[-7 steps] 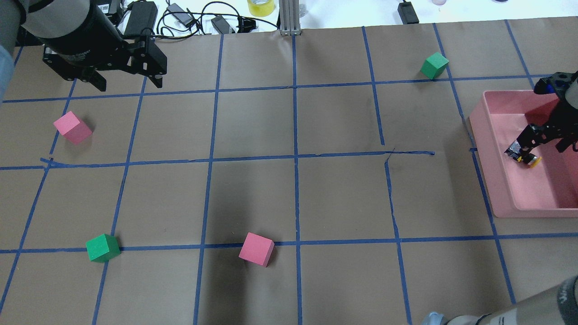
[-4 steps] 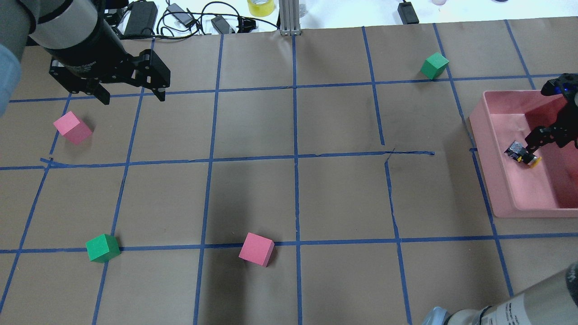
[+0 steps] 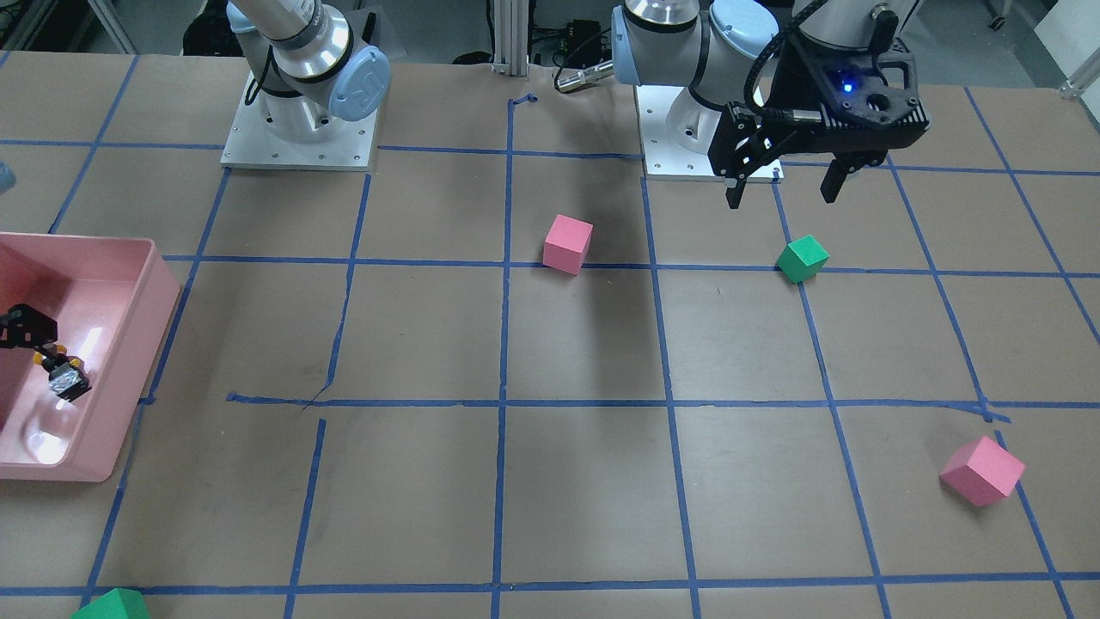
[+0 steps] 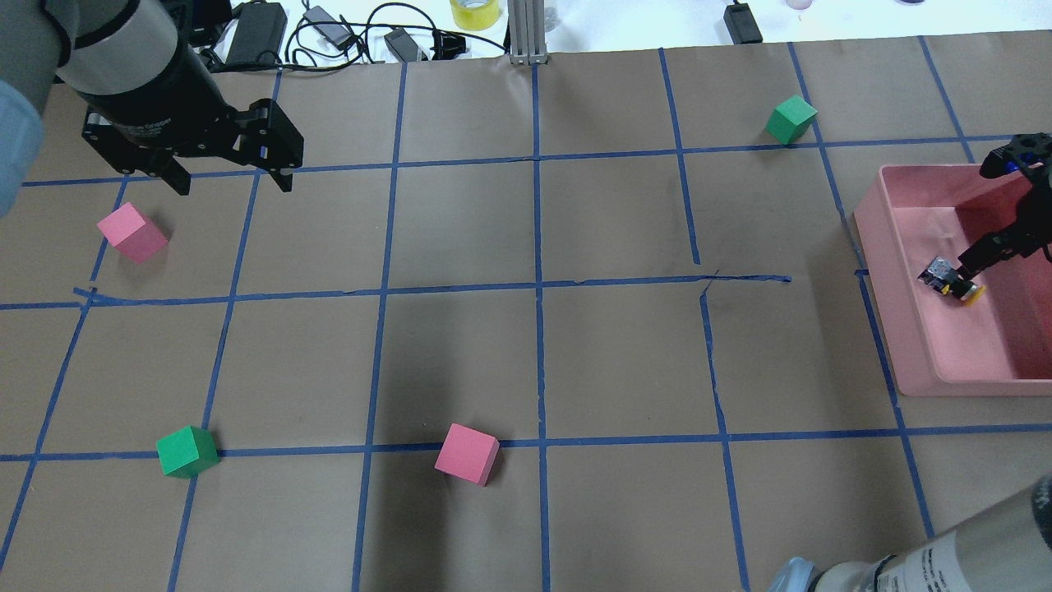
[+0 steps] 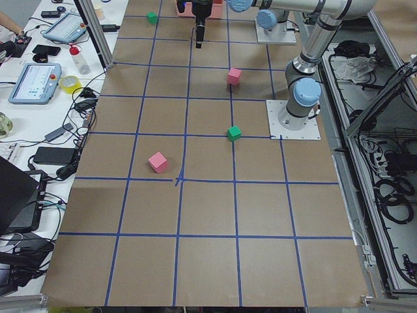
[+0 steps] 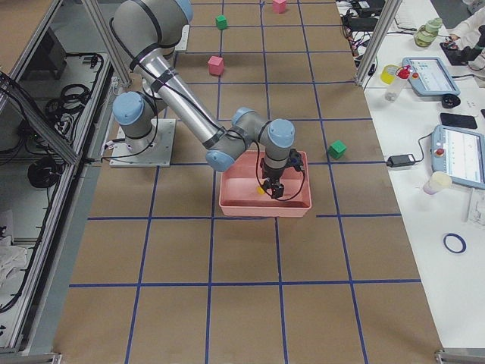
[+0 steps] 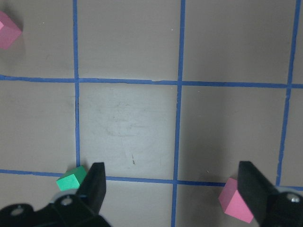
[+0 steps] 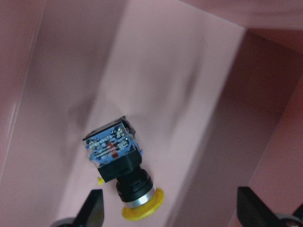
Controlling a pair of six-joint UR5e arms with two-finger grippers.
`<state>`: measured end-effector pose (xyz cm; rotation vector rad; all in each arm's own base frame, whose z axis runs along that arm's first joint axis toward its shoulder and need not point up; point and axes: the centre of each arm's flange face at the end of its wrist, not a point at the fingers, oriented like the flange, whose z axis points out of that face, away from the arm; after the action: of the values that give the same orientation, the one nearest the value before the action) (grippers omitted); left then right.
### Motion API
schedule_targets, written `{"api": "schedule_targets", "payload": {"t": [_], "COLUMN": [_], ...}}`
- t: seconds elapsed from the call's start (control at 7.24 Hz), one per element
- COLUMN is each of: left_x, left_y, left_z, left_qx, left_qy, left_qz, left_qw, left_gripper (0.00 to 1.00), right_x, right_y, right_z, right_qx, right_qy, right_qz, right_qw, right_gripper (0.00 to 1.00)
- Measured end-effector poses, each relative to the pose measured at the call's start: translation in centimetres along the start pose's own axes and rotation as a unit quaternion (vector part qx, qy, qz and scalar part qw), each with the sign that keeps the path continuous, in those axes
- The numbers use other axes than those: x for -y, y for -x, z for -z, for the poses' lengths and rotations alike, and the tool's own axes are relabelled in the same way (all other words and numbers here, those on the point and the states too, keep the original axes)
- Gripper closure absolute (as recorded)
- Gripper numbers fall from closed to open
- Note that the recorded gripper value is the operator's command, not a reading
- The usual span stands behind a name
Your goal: Align button upright
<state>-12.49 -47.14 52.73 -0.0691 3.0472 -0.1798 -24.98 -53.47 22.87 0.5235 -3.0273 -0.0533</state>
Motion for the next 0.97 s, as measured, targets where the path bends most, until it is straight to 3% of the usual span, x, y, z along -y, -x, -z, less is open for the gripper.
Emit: {"api": "schedule_targets", "payload": {"t": [0.69, 0.97], "left_x": [0.7, 0.6], "left_y": [-0.7, -0.7], "left_z": [0.4, 0.1], "left_qx": [-0.039, -0.041], "left_qy": [-0.033, -0.033], "left_qz": [0.001, 0.0], "left_qw": [0.9987, 0.9986], "left_gripper": [0.0, 0.0], "right_x": [0.4, 0.6], "right_y": [-0.4, -0.3], "right_z": [-0.7, -0.9], "right_qx": [-0.005, 0.0], "right_qy": [-0.007, -0.018], "right_qz": [0.099, 0.112], "right_qw": [0.9951, 0.9935], "right_gripper": [0.0, 0.0]}}
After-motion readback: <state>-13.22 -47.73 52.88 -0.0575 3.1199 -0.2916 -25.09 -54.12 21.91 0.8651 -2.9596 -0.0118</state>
